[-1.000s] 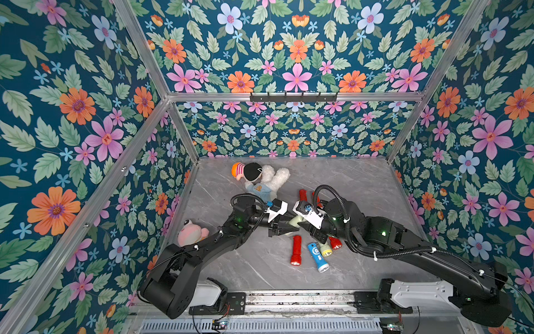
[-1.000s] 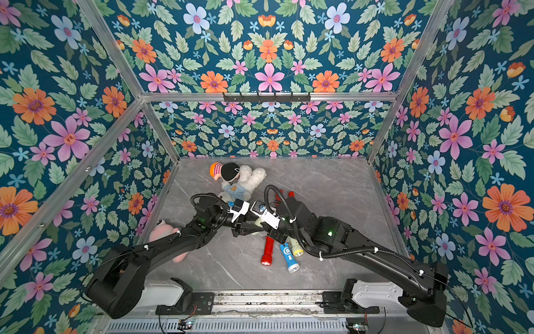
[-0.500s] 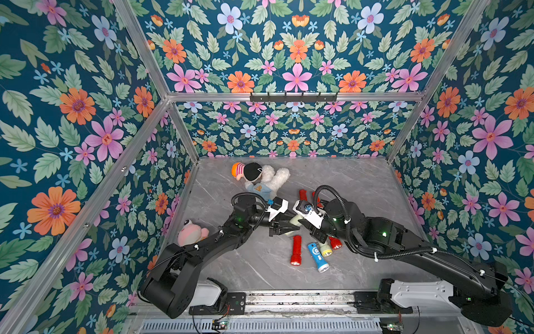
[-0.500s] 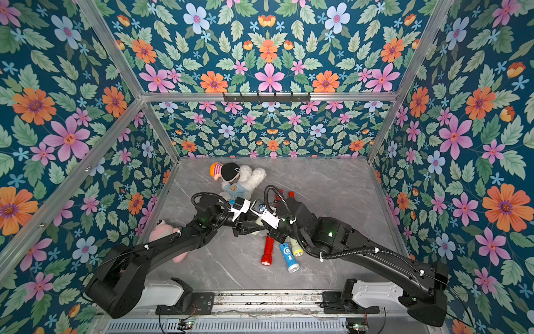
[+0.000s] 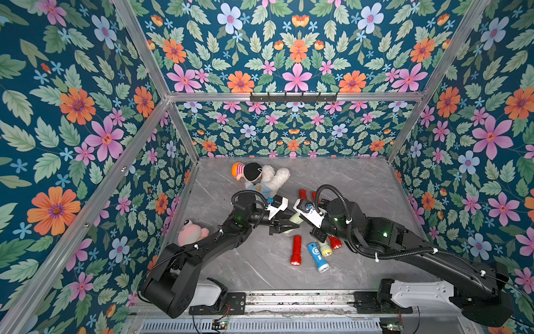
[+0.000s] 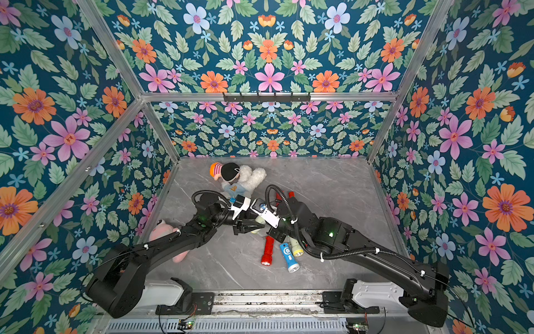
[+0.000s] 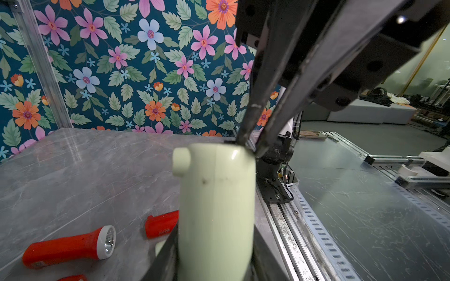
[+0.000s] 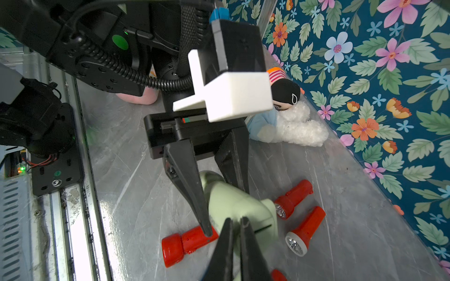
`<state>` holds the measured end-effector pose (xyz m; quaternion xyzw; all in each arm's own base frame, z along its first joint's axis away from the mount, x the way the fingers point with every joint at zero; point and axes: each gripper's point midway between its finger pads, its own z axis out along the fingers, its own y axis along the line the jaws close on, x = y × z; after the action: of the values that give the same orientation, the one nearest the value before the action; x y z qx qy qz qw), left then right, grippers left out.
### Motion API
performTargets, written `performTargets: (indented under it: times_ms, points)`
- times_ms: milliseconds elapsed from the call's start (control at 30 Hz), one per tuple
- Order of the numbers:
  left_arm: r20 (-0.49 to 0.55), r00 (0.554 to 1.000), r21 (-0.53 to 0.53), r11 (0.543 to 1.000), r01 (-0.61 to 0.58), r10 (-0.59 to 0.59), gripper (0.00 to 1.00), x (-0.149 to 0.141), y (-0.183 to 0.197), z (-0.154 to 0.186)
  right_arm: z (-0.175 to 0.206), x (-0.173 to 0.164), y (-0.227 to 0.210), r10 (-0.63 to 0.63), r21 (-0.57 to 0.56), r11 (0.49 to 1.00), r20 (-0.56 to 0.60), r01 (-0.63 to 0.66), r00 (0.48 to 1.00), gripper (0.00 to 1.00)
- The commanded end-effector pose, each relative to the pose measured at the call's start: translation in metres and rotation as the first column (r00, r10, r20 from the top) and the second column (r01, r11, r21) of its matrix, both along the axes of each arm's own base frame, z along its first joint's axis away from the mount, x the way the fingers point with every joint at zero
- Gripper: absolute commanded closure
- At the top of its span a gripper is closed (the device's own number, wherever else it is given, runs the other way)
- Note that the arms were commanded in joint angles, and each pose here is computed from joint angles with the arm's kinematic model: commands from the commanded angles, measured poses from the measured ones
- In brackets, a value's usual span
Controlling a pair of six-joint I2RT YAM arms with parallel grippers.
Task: Close the plug at the bottom of the flashlight
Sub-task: Close the plug of the flashlight.
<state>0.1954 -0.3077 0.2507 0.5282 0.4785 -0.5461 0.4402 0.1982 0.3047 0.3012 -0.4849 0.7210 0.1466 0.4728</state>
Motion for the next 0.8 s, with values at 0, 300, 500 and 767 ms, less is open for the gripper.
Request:
performTargets:
  times_ms: [0,300,500,767]
  points:
    - [0.088,0.996,-0.059,0.998,0.013,-0.008,1.00,0.000,-0.002,0.021,-0.014,-0.010,0.000,0.035,-0.026,0.999,-0.060,-0.036,0.998,0.99]
    - [0.086,0.996,-0.057,0.998,0.004,0.000,1.00,0.000,0.000,0.021,0.028,-0.013,-0.024,-0.010,0.142,0.990,-0.006,0.010,1.000,1.00]
    - [0.059,0.995,-0.028,0.996,-0.084,0.085,1.00,0.012,0.000,0.014,0.017,0.029,-0.081,-0.242,0.224,0.931,-0.209,0.287,0.948,1.00]
    - [-0.141,0.864,0.058,0.875,-0.481,0.484,1.00,0.086,0.007,0.007,-0.032,0.072,-0.135,-0.497,0.137,0.787,-0.437,0.601,0.750,1.00]
